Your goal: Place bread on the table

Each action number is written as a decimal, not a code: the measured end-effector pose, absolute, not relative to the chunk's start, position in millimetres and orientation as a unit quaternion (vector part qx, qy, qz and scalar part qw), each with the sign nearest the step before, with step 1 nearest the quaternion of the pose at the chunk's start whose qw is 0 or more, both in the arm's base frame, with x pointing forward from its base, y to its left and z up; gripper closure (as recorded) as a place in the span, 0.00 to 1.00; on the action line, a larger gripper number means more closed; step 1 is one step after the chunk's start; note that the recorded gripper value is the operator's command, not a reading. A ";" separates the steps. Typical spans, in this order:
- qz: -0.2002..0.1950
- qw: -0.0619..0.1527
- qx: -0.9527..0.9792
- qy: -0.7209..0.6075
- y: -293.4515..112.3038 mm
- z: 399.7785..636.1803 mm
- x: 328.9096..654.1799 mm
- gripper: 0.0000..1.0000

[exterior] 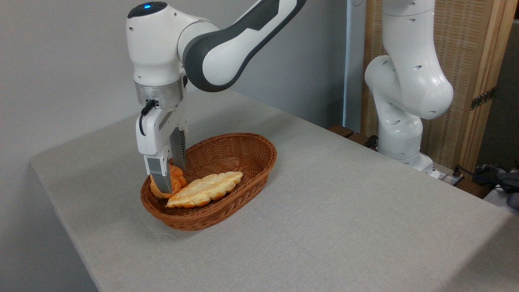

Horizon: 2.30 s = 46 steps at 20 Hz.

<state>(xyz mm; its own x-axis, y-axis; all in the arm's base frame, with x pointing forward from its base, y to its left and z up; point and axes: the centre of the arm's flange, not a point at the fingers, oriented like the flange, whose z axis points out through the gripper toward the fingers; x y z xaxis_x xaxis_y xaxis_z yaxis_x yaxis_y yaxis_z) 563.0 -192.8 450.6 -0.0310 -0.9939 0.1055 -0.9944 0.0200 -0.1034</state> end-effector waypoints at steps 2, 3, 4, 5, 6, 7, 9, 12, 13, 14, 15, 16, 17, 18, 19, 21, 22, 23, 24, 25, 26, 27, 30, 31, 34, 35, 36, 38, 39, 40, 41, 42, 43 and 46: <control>0.073 0.003 0.695 -0.716 -195.5 448.5 562.6 0.00; 0.072 0.003 0.694 -0.716 -196.3 447.8 562.4 0.00; 0.072 0.003 0.694 -0.716 -196.6 447.4 562.4 0.02; 0.071 0.004 0.694 -0.717 -196.9 446.4 562.5 0.02; 0.071 0.004 0.694 -0.717 -197.0 445.8 562.6 0.08; 0.070 0.004 0.694 -0.717 -197.0 444.9 562.8 0.14; 0.069 0.005 0.694 -0.717 -197.1 443.7 563.0 0.36; 0.068 0.005 0.694 -0.717 -197.2 442.3 563.2 0.56; 0.068 0.006 0.694 -0.717 -197.2 441.9 563.3 0.57; 0.068 0.006 0.694 -0.717 -197.3 441.6 563.3 0.57; 0.068 0.006 0.694 -0.717 -197.6 441.3 563.3 0.57; 0.067 0.006 0.693 -0.717 -198.1 441.1 563.1 0.56; 0.067 0.006 0.693 -0.718 -198.6 441.1 562.9 0.56; 0.067 0.006 0.693 -0.718 -199.3 441.1 562.7 0.56; 0.067 0.006 0.692 -0.718 -199.8 441.1 562.5 0.55; 0.067 0.006 0.692 -0.719 -199.9 441.1 562.5 0.56; 0.067 0.006 0.692 -0.719 -199.9 441.1 562.5 0.57; 0.067 0.006 0.692 -0.719 -199.9 441.1 562.5 0.57; 0.068 0.006 0.692 -0.719 -199.9 441.1 562.5 0.54; 0.068 0.006 0.692 -0.719 -199.9 441.2 562.5 0.52; 0.068 0.006 0.692 -0.719 -199.9 441.3 562.5 0.52; 0.068 0.006 0.692 -0.719 -200.0 441.4 562.6 0.52; 0.068 0.006 0.692 -0.719 -200.0 442.2 562.7 0.52; 0.068 0.006 0.692 -0.719 -199.9 443.1 562.5 0.52; 0.070 0.005 0.692 -0.719 -199.0 448.7 561.0 0.52; 0.069 0.005 0.692 -0.718 -197.9 451.8 559.6 0.52; 0.067 0.006 0.693 -0.718 -196.5 455.0 558.1 0.52; 0.063 0.008 0.693 -0.718 -194.2 461.4 554.8 0.53; 0.062 0.009 0.694 -0.718 -192.4 466.4 552.5 0.53; 0.061 0.009 0.694 -0.717 -190.1 472.0 550.2 0.53; 0.060 0.010 0.695 -0.716 -187.4 478.2 547.4 0.53; 0.059 0.010 0.696 -0.715 -184.7 484.0 545.1 0.53; 0.059 0.010 0.698 -0.714 -180.4 490.3 543.0 0.53; 0.064 0.007 0.712 -0.699 -154.8 510.6 540.5 0.53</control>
